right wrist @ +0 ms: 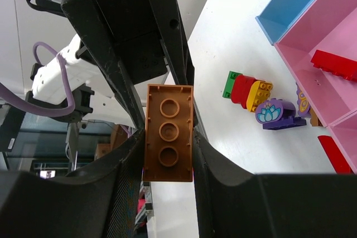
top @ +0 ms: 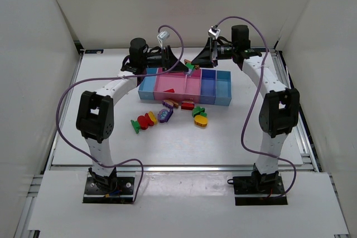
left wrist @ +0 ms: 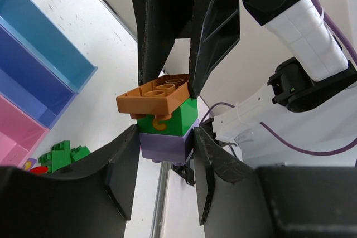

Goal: Sort the legos into containers by color

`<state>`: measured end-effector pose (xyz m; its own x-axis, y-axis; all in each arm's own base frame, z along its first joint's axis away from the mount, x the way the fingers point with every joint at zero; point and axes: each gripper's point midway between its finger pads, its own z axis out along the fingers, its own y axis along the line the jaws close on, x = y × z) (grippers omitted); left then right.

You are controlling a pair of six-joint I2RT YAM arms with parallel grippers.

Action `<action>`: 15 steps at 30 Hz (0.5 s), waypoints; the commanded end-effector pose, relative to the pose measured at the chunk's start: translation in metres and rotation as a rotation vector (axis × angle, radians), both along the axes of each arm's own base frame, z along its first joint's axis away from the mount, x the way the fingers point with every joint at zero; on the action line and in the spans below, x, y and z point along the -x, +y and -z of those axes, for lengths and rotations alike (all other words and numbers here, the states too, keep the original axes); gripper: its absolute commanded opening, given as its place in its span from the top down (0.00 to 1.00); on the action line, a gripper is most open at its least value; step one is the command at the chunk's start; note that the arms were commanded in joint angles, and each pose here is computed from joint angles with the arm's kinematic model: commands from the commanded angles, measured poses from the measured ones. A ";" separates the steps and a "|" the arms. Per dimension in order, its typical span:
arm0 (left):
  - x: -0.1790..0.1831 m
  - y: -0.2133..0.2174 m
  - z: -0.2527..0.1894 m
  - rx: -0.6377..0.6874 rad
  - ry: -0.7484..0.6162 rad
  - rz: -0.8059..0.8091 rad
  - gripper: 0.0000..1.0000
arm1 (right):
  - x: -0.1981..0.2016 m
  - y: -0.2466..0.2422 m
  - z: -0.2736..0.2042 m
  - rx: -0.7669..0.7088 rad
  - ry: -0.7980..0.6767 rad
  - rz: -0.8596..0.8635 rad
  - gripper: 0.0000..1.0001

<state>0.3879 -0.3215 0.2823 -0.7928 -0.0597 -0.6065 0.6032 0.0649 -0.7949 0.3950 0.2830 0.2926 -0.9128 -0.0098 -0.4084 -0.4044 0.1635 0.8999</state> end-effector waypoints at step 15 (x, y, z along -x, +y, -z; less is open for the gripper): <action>0.037 -0.003 0.008 -0.002 0.002 0.095 0.90 | -0.018 -0.003 -0.027 -0.016 -0.109 0.035 1.00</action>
